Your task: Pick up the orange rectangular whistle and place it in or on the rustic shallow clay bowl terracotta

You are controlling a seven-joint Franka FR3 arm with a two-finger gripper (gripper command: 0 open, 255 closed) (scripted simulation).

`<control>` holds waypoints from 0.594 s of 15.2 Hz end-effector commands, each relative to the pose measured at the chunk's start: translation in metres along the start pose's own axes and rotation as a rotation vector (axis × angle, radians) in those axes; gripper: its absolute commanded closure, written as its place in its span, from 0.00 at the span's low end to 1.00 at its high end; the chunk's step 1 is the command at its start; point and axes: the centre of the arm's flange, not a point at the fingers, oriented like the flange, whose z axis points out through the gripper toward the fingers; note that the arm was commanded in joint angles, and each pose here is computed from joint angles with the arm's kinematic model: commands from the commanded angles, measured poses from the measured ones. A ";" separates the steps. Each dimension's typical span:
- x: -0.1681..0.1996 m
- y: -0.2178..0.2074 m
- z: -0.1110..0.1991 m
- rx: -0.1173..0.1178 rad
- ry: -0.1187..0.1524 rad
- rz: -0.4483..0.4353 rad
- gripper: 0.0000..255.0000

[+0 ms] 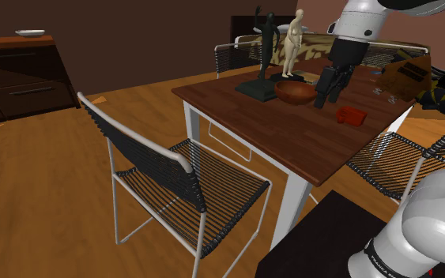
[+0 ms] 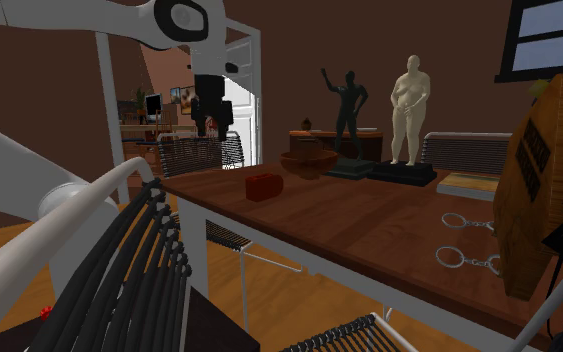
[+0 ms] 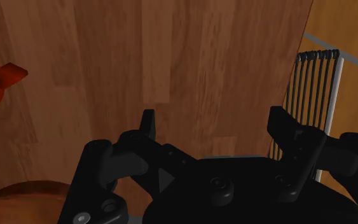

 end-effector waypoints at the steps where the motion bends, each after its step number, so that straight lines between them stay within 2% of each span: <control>1: 0.000 0.000 0.000 0.000 0.000 0.000 0.00; 9: -0.010 0.096 0.022 -0.043 -0.020 -0.090 0.00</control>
